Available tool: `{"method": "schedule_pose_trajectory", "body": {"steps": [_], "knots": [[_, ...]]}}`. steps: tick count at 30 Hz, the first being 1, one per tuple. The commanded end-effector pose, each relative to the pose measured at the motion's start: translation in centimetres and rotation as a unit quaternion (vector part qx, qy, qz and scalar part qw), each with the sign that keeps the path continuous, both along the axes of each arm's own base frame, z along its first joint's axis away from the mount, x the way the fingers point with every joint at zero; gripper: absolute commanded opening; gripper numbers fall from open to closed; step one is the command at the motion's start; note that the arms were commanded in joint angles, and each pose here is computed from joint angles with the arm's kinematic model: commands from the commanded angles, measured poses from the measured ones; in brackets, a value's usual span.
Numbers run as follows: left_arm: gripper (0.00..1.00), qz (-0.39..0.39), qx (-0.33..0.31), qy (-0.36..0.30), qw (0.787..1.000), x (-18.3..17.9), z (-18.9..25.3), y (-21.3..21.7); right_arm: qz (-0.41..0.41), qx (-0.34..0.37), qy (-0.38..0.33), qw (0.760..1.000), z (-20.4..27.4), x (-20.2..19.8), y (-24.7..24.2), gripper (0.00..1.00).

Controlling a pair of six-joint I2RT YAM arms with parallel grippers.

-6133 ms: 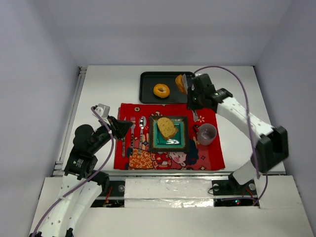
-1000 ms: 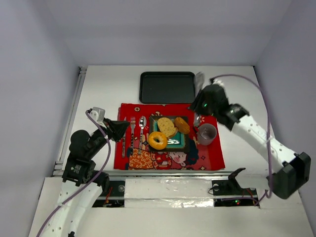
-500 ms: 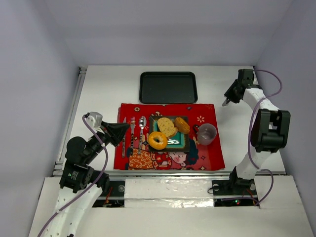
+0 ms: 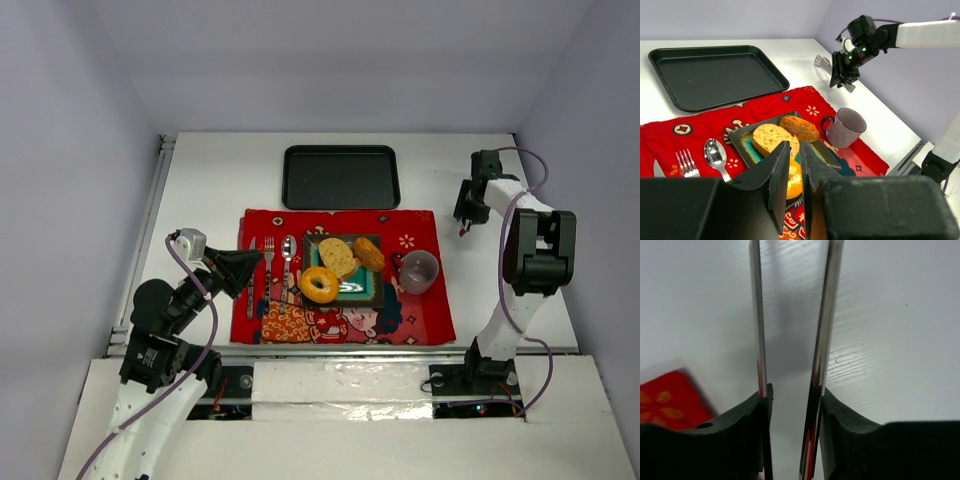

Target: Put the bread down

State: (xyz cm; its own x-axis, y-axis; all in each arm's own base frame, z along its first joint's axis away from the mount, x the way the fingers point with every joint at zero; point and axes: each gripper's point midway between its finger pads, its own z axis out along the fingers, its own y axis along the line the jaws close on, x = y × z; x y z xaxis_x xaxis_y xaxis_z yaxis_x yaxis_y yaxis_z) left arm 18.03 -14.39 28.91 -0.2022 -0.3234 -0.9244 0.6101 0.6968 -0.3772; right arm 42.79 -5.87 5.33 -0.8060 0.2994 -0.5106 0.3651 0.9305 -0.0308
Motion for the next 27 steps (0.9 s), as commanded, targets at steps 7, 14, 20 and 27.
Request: {"method": "schedule_pose_trajectory", "body": {"steps": [7, 14, 20, 27], "knots": [[0.12, -0.008, -0.003, -0.024, 1.000, -0.1, 1.0, -0.3, 0.002, -0.049, 0.017, 0.999, -0.1, 0.4, -0.9, 0.70], [0.12, -0.008, -0.001, -0.020, 1.000, 0.1, 0.8, -0.3, -0.029, -0.040, -0.018, 0.999, 2.1, 1.6, -0.9, 0.91], [0.29, -0.003, 0.001, -0.010, 1.000, 0.4, 0.5, -0.3, -0.092, 0.065, -0.154, 0.982, 11.4, 2.9, 1.8, 1.00], [0.73, -0.002, 0.000, -0.009, 1.000, 0.4, 0.6, -0.2, -0.056, 0.271, -0.379, 0.883, 22.9, -3.8, 8.5, 1.00]]}}
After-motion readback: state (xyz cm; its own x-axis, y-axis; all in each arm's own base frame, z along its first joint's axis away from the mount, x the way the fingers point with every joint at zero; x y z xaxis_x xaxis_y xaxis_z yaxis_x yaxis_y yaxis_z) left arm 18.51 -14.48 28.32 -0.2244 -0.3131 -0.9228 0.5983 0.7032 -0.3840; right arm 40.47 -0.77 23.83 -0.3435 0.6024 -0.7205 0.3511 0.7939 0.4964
